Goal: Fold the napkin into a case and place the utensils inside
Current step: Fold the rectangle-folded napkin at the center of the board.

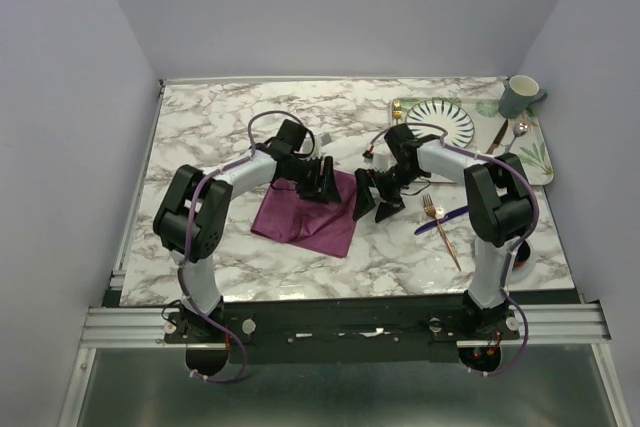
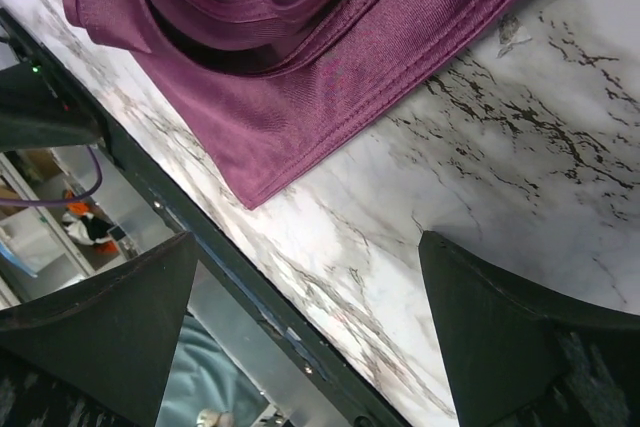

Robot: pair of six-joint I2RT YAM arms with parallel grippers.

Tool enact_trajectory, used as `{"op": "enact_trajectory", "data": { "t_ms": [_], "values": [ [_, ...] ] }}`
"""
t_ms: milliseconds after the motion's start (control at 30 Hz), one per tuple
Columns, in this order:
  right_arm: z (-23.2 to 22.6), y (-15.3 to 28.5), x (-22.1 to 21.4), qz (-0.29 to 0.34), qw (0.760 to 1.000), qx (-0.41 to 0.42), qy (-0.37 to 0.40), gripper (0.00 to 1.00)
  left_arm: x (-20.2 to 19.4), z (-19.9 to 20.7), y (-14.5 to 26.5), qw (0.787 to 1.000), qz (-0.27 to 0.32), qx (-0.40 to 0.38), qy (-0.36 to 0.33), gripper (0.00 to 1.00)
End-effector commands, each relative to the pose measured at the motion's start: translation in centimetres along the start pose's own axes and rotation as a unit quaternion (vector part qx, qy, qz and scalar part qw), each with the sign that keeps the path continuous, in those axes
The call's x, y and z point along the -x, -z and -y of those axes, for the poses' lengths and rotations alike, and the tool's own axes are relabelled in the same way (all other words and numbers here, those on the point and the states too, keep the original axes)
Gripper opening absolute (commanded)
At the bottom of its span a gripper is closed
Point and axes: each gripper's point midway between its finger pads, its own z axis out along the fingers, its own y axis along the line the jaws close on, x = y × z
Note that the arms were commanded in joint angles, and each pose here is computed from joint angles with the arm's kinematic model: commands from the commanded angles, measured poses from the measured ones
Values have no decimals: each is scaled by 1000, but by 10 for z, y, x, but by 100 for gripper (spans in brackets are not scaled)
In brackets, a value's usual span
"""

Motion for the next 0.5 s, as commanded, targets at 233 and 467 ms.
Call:
{"op": "enact_trajectory", "data": {
  "t_ms": [233, 467],
  "values": [
    [-21, 44, 69, 95, 987, -52, 122, 89, -11, -56, 99, 993, 38, 58, -95, 59],
    [-7, 36, 123, 131, 979, -85, 131, 82, -42, -92, 99, 987, -26, 116, -104, 49]
  ]
}}
